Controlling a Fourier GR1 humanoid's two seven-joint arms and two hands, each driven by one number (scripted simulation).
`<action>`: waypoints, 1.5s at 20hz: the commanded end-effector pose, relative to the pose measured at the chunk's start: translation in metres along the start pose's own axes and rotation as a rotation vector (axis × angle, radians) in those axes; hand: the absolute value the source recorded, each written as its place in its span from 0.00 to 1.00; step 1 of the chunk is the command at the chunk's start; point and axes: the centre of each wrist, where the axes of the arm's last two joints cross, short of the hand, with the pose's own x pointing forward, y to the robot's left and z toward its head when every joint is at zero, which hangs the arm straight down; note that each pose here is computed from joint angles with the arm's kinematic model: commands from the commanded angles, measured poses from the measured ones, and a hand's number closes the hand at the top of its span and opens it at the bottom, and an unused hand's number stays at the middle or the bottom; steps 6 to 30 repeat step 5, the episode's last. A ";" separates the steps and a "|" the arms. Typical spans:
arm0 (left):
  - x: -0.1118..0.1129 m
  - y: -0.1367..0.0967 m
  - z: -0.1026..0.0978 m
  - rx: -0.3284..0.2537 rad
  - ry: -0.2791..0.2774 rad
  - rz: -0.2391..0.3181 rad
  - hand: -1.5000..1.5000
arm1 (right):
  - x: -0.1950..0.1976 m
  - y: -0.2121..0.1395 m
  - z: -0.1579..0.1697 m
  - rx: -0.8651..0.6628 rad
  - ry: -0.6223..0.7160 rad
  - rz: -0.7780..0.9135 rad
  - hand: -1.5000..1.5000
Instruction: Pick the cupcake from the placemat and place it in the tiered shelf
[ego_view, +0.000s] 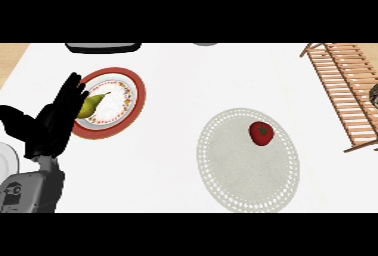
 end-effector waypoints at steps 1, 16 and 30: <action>0.008 0.012 -0.010 0.012 -0.005 -0.015 0.50 | 0.004 -0.031 0.024 0.070 -0.100 0.031 0.00; -0.007 0.003 -0.006 -0.018 0.008 -0.013 0.50 | 0.000 -0.030 0.042 0.096 -0.123 0.095 0.00; -0.007 0.003 -0.006 -0.018 0.008 -0.013 0.50 | 0.000 -0.030 0.042 0.096 -0.123 0.095 0.00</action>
